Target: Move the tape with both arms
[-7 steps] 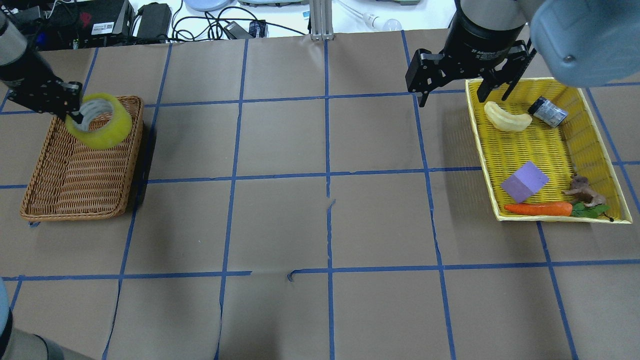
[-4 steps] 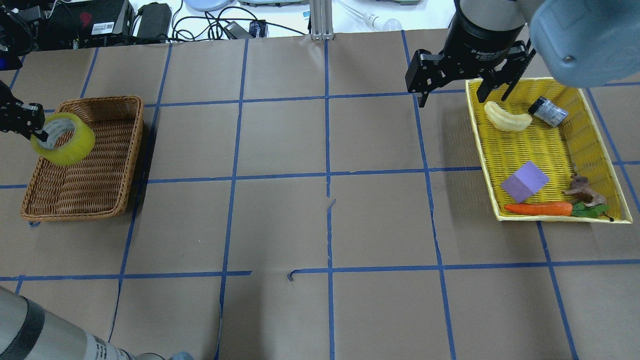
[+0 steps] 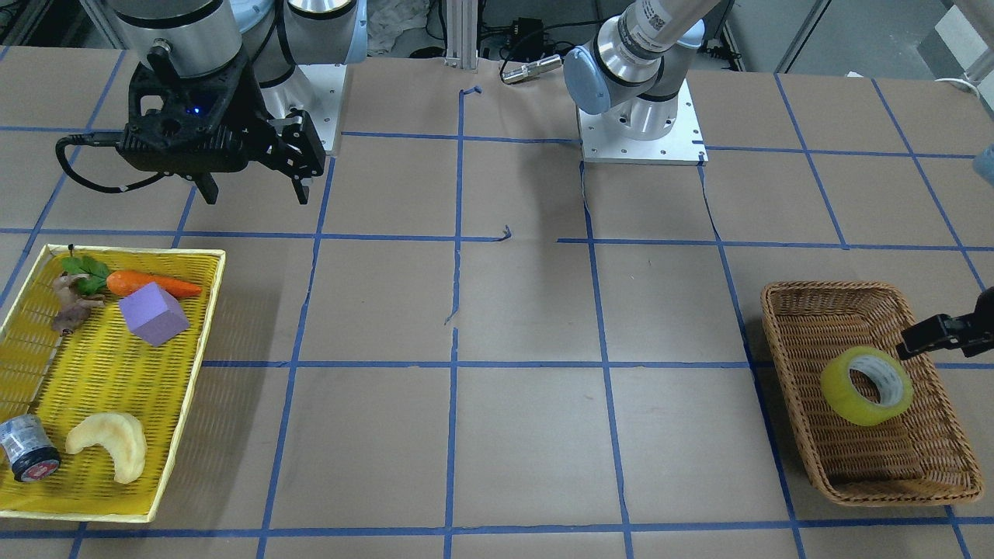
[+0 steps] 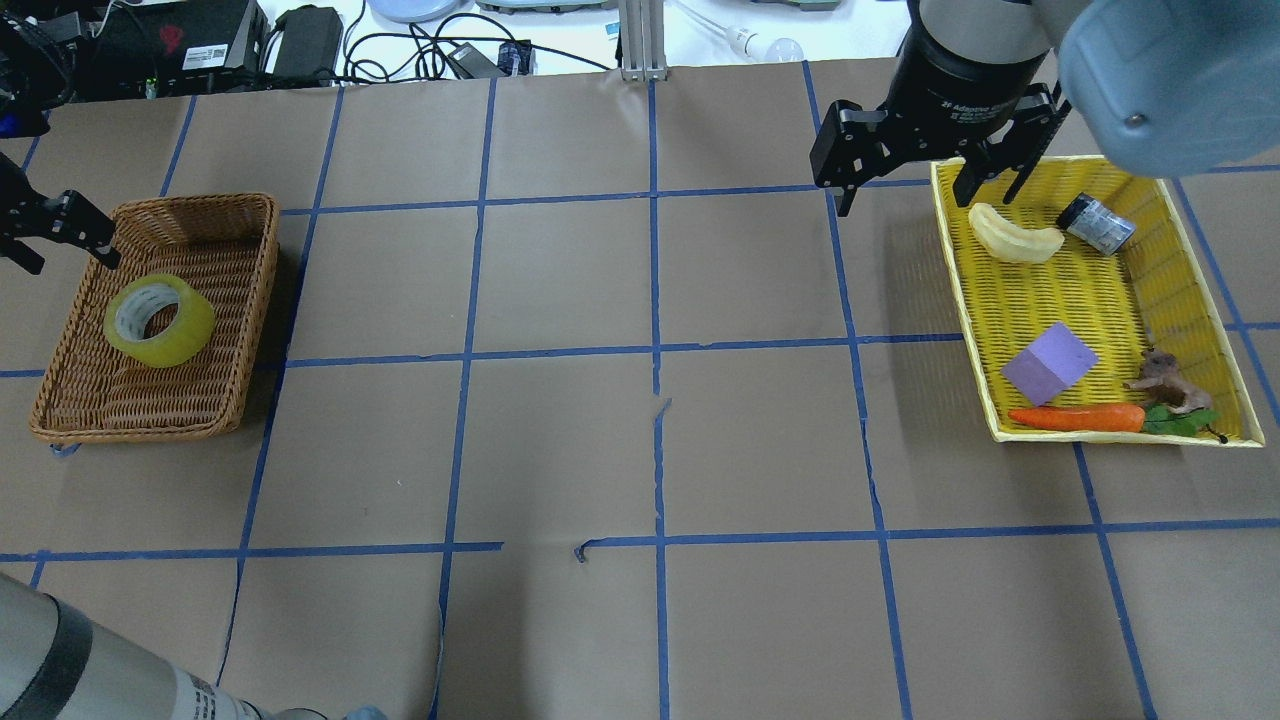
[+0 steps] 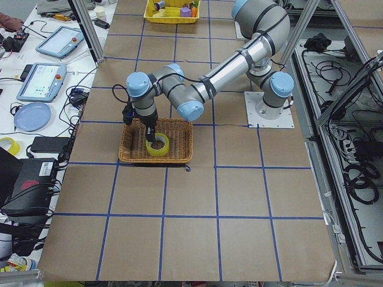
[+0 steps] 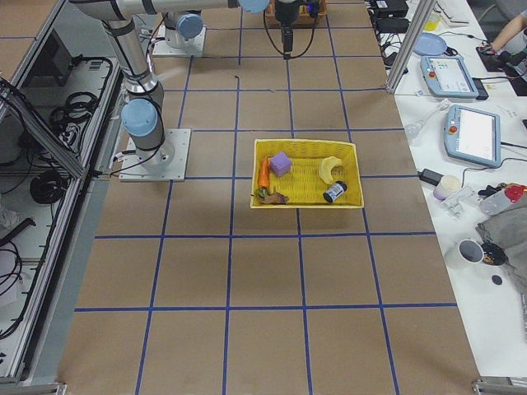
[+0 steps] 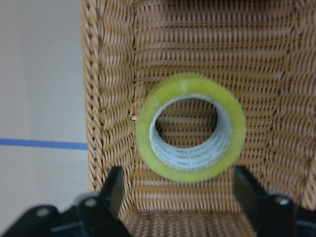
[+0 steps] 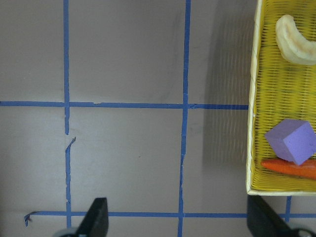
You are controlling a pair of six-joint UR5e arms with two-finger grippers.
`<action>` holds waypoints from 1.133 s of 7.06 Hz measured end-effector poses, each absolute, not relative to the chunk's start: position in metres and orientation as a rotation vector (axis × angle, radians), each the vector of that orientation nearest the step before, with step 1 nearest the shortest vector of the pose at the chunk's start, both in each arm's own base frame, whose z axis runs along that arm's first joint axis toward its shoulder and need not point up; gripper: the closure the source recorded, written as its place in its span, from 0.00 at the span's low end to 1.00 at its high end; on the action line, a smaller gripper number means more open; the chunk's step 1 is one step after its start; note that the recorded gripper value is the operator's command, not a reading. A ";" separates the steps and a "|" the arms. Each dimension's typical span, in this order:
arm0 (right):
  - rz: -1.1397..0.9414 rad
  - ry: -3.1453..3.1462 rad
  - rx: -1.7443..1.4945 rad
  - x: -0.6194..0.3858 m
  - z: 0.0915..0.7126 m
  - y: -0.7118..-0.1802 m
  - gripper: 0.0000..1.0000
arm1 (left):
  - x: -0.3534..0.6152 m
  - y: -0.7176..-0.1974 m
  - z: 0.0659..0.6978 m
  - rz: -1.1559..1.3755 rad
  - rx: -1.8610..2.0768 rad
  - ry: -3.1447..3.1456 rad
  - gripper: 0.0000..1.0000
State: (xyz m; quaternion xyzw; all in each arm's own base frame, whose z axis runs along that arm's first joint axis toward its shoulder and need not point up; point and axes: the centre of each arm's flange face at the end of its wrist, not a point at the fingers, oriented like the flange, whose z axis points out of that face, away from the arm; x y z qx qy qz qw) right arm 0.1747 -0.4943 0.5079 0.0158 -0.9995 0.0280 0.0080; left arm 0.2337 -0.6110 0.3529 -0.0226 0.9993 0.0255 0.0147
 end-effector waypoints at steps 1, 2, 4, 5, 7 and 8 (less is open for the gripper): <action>0.089 -3.125 0.050 0.175 0.508 -0.494 0.00 | 0.195 -0.602 0.393 0.117 -0.112 3.101 0.00; 0.089 -3.126 0.051 0.175 0.508 -0.494 0.00 | 0.150 -0.591 0.436 0.130 -0.181 3.076 0.00; 0.088 -3.128 0.050 0.175 0.508 -0.494 0.00 | 0.028 -0.576 0.491 0.046 -0.182 3.089 0.00; 0.087 -3.129 0.050 0.175 0.508 -0.494 0.00 | -0.028 -0.567 0.498 0.022 -0.140 3.130 0.00; 0.088 -3.134 0.047 0.176 0.508 -0.494 0.00 | -0.093 -0.544 0.489 0.040 -0.073 3.158 0.00; 0.089 -3.136 0.043 0.176 0.509 -0.495 0.00 | -0.104 -0.538 0.482 0.039 -0.055 3.160 0.00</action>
